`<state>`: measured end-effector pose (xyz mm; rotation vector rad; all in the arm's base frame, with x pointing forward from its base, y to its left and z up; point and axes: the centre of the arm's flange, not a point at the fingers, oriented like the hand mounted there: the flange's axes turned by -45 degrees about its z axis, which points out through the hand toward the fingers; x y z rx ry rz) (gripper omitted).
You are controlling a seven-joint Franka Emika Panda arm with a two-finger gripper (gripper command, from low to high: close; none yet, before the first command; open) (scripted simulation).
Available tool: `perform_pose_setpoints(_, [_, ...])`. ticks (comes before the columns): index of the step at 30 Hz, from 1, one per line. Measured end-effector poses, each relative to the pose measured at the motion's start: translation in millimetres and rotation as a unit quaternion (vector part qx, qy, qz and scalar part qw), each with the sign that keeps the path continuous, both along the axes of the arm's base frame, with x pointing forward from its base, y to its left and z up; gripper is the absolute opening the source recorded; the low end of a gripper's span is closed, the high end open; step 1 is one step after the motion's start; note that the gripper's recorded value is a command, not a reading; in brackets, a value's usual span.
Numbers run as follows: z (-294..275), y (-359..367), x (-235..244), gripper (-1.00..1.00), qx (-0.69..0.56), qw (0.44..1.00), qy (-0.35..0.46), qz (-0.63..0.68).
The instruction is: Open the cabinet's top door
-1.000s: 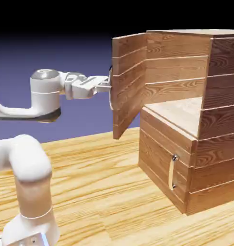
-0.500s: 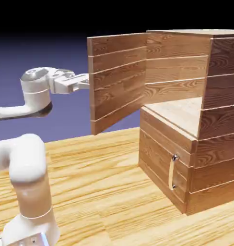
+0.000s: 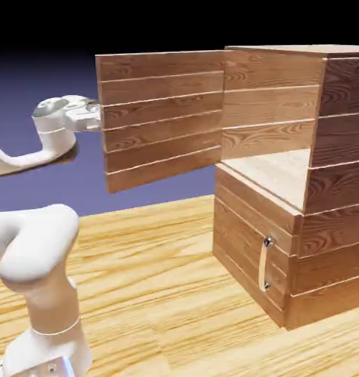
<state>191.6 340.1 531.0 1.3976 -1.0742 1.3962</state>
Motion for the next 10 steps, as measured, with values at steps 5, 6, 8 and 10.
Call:
perform_pose_setpoints(5, [-0.1, 38.0, 7.7, -1.00, 0.000, 0.999, 0.000, -0.052])
perform_pose_setpoints(6, [-0.1, 45.1, 9.6, -1.00, 0.000, 0.998, 0.000, -0.062])
perform_pose_setpoints(8, [-0.1, 58.8, 13.8, -1.00, 0.000, 0.997, 0.000, -0.082])
perform_pose_setpoints(10, [-0.1, 71.9, 18.3, -1.00, -0.001, 0.995, 0.000, -0.101])
